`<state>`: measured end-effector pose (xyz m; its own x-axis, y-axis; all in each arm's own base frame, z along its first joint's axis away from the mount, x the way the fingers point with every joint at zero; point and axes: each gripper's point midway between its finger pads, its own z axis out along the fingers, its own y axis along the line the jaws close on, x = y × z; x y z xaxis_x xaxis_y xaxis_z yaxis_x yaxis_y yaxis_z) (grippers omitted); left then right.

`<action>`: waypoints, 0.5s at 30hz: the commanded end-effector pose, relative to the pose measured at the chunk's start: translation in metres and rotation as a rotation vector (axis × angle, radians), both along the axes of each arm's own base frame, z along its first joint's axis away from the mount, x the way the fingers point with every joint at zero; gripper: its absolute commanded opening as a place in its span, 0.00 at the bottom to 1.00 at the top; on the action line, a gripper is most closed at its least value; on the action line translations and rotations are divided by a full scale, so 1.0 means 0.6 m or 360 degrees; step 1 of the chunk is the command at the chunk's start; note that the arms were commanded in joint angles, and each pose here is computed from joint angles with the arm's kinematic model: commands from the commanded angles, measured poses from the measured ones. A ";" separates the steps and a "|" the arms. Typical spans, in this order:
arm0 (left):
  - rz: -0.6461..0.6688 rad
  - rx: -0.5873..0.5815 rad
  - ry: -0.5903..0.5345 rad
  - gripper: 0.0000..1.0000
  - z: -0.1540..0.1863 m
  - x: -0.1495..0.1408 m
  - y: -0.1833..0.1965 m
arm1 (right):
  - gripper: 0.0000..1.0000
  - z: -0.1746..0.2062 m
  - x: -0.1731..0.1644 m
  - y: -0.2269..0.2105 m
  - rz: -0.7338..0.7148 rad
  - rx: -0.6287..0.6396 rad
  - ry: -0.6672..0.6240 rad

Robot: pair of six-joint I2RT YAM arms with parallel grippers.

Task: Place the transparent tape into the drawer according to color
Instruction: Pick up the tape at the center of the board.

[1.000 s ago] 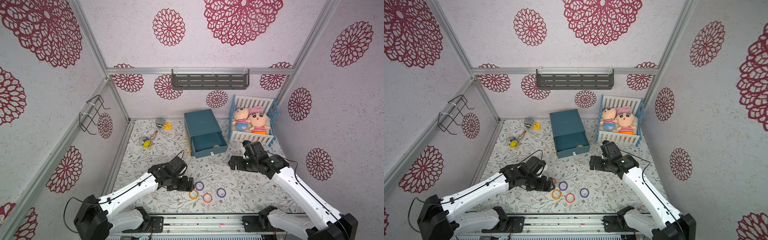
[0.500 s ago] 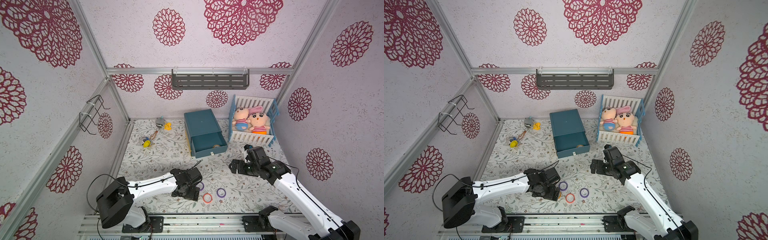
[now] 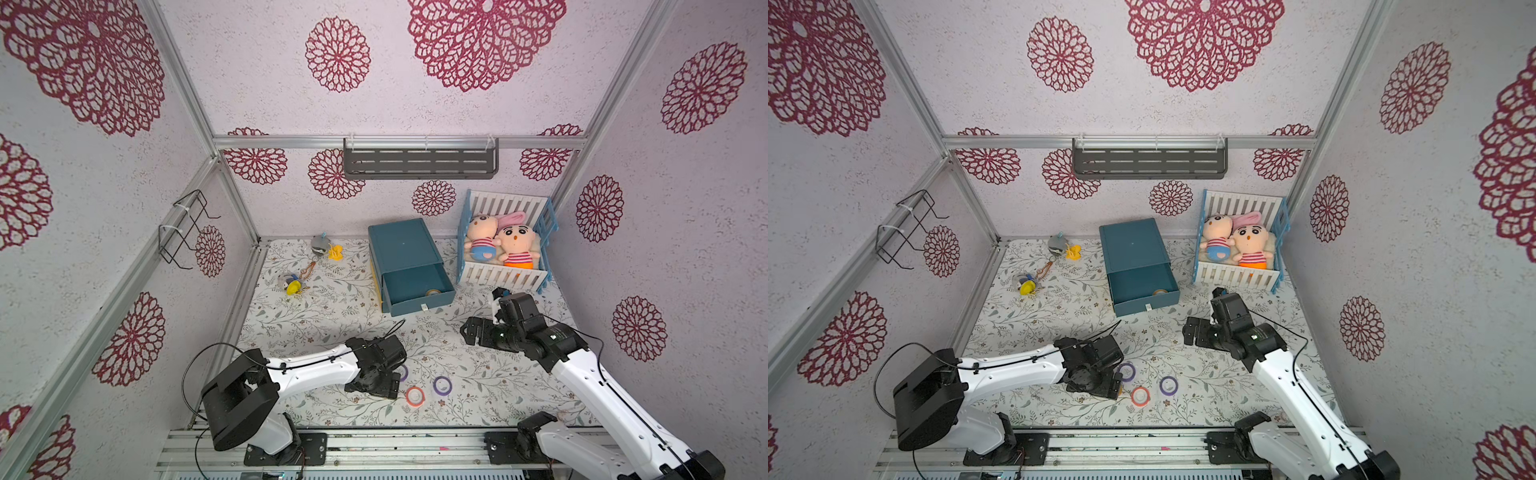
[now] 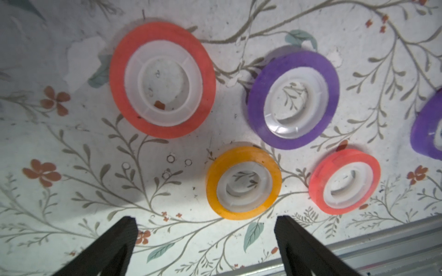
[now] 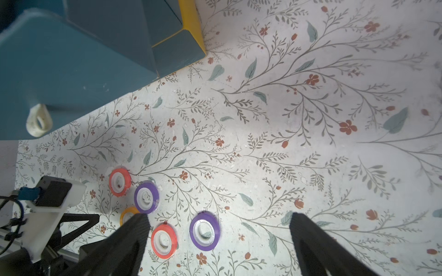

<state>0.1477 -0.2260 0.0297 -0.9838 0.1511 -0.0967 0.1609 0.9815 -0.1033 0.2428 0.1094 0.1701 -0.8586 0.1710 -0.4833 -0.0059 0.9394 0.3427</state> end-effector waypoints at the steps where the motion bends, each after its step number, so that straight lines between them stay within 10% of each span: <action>1: 0.0025 0.0024 0.0005 1.00 -0.009 0.003 0.014 | 0.99 0.021 0.007 -0.001 -0.0030 0.0041 -0.0061; 15: 0.0040 0.0067 0.0007 0.99 -0.016 0.016 0.020 | 0.99 0.024 0.011 -0.004 -0.0036 0.0036 -0.0071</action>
